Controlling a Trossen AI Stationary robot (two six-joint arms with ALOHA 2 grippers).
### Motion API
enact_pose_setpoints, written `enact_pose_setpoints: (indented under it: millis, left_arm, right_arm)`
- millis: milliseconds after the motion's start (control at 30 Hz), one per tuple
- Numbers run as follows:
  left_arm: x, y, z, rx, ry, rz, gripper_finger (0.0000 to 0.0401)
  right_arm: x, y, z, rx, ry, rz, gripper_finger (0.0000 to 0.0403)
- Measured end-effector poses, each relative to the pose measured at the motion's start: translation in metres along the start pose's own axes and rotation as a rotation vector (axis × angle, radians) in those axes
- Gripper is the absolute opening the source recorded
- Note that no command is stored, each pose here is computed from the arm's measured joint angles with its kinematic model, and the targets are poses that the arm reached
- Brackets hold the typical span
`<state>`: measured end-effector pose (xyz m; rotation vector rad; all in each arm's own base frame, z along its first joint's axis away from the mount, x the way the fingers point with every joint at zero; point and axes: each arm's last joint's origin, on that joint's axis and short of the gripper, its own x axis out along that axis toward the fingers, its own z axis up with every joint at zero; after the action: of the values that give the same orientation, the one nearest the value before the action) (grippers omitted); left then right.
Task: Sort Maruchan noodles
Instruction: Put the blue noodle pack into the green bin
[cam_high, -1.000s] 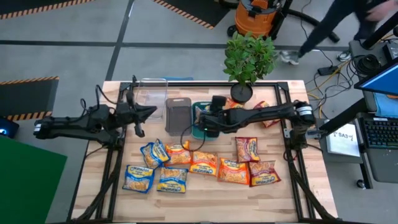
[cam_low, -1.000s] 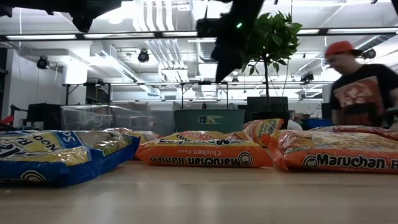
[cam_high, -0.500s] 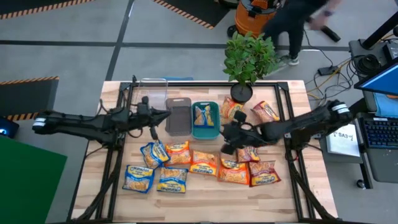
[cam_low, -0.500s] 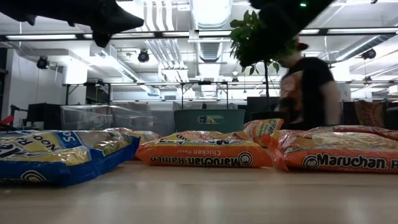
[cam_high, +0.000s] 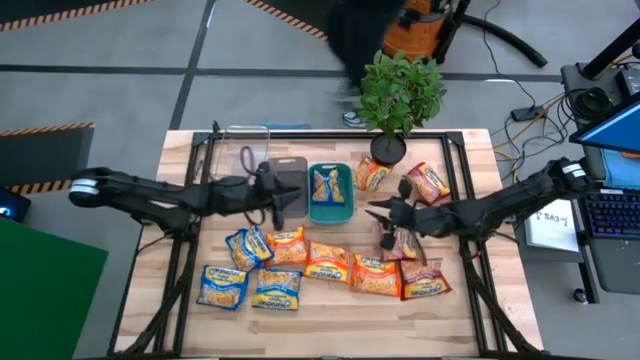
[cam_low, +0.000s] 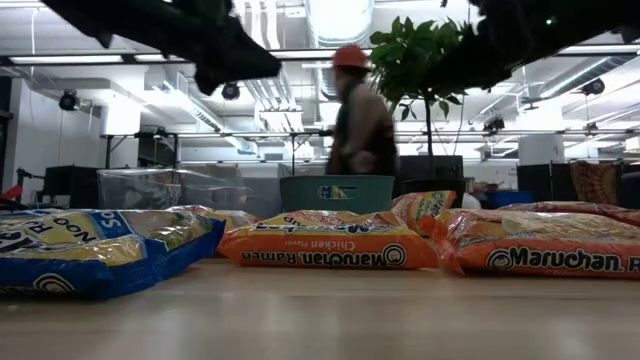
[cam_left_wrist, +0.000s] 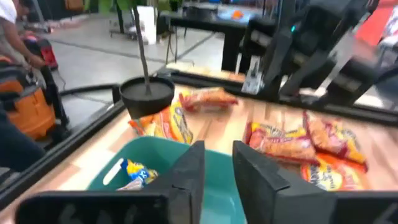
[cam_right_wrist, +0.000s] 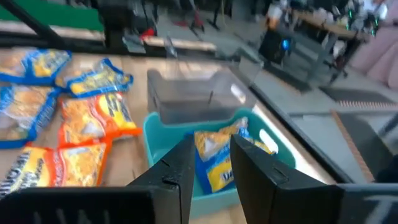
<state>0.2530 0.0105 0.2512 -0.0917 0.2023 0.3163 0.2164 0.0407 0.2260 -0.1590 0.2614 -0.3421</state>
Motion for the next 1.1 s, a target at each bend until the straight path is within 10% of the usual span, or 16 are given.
enact_pose_setpoints:
  millis: [300,567,1100]
  left_arm:
    - [0.072,0.011,0.000,0.124,0.217,0.106,0.0144]
    - [0.127,0.028,-0.010,0.283,0.433,-0.064,0.0166]
    - [0.164,0.077,-0.029,0.327,0.590,0.019,0.0167]
  right_arm:
    - [-0.030,-0.022,-0.001,-0.031,-0.130,0.044,0.0075]
    - [-0.047,-0.032,-0.022,-0.024,-0.162,0.040,0.0073]
    - [-0.060,-0.041,-0.038,0.050,-0.211,0.039,0.0069]
